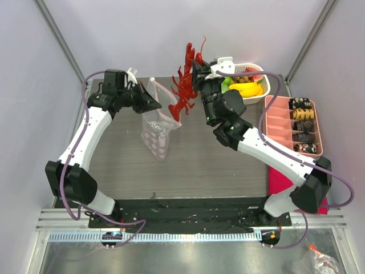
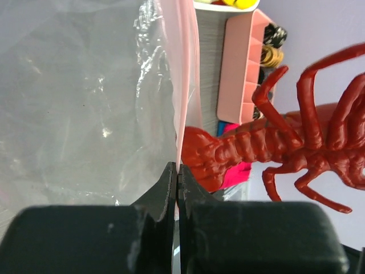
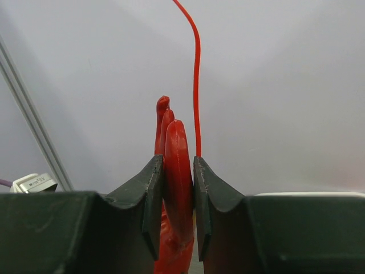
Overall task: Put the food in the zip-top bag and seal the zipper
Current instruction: Place the fake lobster in the zipper food storage bag.
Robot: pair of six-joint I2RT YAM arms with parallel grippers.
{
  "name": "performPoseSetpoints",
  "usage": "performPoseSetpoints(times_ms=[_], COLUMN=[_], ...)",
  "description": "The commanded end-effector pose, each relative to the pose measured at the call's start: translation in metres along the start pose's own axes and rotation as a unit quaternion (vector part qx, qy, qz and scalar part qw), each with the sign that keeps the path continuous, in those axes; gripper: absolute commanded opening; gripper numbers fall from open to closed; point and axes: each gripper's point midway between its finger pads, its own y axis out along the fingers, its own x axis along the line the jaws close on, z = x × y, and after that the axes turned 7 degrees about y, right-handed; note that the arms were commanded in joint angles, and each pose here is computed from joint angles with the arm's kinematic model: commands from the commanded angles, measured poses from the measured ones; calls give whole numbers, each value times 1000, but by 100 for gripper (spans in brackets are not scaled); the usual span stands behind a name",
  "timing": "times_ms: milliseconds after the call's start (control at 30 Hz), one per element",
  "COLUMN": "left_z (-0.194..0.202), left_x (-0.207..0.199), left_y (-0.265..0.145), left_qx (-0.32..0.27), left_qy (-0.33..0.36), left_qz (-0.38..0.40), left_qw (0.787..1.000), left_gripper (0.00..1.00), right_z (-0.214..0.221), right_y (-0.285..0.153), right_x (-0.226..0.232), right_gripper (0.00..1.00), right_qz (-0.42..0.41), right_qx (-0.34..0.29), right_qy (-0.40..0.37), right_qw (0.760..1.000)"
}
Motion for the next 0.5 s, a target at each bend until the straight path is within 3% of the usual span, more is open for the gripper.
performPoseSetpoints(times_ms=[0, 467], left_z=[-15, -14], left_x=[-27, -45], left_y=[-13, -16], left_qx=[-25, -48], left_qy=[-18, -48], left_qz=[82, 163], left_qw=[996, 984], left_gripper=[0, 0], right_z=[-66, -16], right_y=[-3, 4], right_x=[-2, 3], right_gripper=[1, 1], right_qz=[4, 18], right_qx=[-64, -39], right_qy=[85, 70], right_qw=[994, 997])
